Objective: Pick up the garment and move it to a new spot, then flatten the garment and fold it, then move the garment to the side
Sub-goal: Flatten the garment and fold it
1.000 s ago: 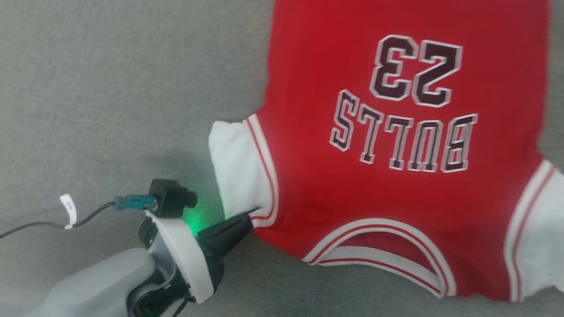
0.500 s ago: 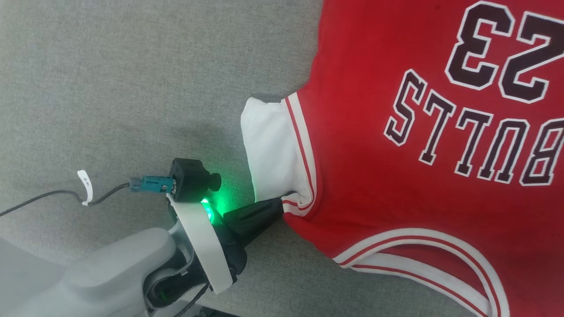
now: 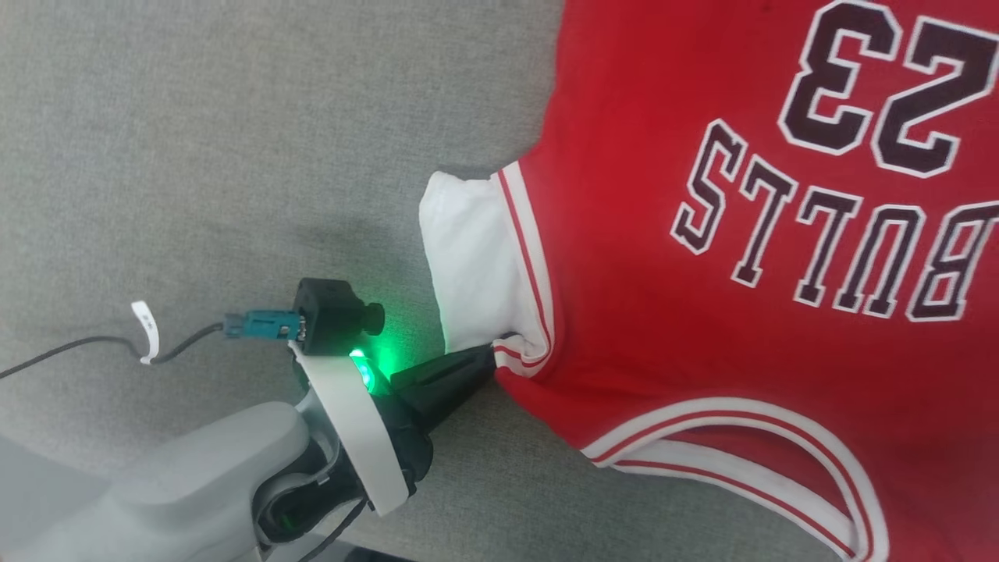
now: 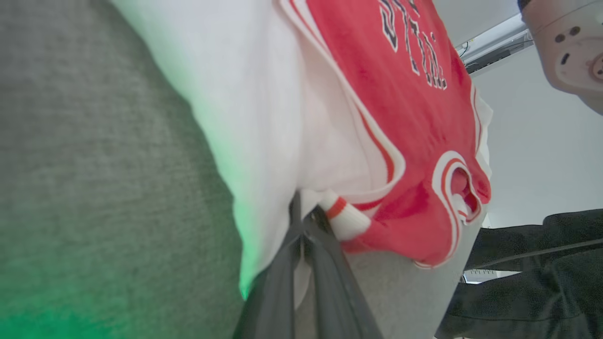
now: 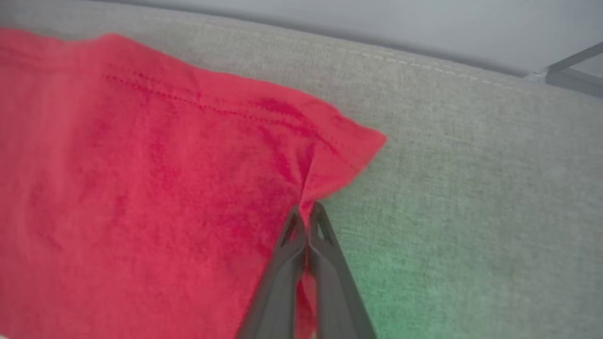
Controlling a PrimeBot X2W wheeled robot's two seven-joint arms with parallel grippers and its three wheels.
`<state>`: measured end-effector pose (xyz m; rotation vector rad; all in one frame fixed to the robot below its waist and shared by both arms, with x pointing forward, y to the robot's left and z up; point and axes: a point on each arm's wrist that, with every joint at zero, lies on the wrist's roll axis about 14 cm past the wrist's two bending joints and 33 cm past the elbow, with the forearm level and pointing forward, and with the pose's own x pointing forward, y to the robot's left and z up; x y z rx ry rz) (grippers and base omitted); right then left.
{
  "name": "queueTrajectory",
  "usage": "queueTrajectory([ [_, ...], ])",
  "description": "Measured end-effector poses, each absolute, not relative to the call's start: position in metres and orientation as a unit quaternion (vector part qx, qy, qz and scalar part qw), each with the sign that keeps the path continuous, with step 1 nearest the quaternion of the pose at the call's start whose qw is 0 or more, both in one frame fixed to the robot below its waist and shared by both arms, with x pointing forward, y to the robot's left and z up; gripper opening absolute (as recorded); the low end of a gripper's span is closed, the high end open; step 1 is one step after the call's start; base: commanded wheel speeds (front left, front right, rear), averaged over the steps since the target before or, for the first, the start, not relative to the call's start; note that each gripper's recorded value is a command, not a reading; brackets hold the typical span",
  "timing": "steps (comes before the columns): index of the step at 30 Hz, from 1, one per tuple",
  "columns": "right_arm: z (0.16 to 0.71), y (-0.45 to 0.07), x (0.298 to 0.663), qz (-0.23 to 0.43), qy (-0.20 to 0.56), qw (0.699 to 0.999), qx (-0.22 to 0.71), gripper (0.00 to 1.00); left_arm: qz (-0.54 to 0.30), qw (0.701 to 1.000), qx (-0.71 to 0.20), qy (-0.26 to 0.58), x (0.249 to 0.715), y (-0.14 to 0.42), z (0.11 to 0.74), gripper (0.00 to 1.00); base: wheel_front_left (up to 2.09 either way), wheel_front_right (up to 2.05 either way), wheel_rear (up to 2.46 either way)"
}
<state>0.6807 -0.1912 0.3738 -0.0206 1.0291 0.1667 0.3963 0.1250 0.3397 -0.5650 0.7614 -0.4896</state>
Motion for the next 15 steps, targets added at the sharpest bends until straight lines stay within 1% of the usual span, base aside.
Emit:
queueTrajectory([
  [4,0.393,-0.195,0.668,0.095,0.477,0.874,-0.023,0.0,-0.23,0.867,-0.269,0.35,0.398,0.127,0.346,0.0,0.0,0.0,0.0],
  [6,0.412,-0.205,0.65,0.111,0.464,0.878,-0.039,0.0,-0.225,0.874,-0.267,0.338,0.399,0.13,0.353,0.0,0.0,0.0,0.0],
  [9,0.425,-0.215,0.619,0.132,0.462,0.876,-0.045,0.0,-0.219,0.881,-0.267,0.324,0.4,0.133,0.362,0.0,0.0,0.0,0.0],
  [13,0.436,-0.233,0.566,0.151,0.473,0.867,-0.039,0.0,-0.205,0.894,-0.259,0.302,0.402,0.146,0.375,0.0,0.0,0.0,0.0],
  [14,0.436,-0.233,0.566,0.151,0.473,0.867,-0.039,0.0,-0.205,0.894,-0.259,0.302,0.402,0.146,0.375,0.0,0.0,0.0,0.0],
  [15,0.435,-0.237,0.55,0.155,0.481,0.862,-0.037,0.0,-0.199,0.898,-0.256,0.296,0.403,0.15,0.379,0.0,0.0,0.0,0.0],
])
